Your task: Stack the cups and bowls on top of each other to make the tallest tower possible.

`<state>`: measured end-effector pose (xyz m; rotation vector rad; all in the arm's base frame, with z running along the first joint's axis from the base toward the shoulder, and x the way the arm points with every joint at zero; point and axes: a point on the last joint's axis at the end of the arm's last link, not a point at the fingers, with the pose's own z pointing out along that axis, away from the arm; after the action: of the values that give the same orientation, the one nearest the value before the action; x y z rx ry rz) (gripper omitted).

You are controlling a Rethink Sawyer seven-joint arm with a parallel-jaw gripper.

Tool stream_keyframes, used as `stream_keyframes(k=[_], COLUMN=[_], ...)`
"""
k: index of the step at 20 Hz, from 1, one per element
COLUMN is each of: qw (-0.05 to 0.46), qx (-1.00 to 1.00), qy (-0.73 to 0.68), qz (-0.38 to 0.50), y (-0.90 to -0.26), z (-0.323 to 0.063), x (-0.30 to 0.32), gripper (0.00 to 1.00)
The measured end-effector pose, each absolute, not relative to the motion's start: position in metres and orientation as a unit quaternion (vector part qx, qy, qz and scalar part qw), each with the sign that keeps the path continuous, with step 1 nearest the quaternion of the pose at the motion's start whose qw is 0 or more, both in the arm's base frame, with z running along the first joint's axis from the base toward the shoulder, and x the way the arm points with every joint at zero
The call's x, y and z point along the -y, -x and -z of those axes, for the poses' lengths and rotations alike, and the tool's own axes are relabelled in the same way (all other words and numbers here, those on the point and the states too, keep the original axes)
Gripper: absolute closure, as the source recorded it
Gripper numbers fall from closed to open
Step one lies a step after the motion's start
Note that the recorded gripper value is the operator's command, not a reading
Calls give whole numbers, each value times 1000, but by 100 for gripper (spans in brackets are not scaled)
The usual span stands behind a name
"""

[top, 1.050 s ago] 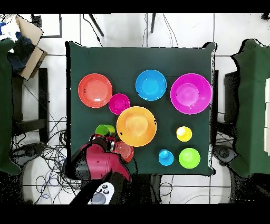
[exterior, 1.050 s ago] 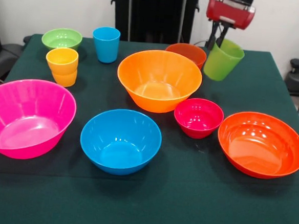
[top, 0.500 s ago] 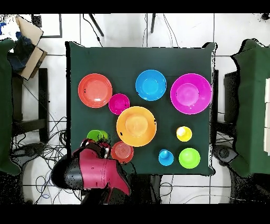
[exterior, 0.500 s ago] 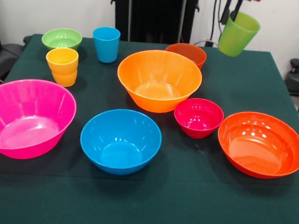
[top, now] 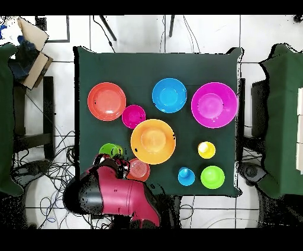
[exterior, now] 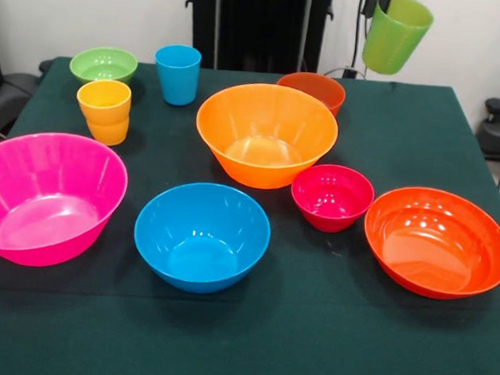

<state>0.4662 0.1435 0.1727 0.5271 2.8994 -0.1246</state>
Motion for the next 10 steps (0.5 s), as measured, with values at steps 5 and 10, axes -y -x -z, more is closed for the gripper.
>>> stream_keyframes(k=[5,10], qw=[96,92], qx=[-975,-975], qy=[-197,-197], qz=[35,37], y=[-472,-474], z=[-177,-172], x=[-121,-103], gripper=[100,100])
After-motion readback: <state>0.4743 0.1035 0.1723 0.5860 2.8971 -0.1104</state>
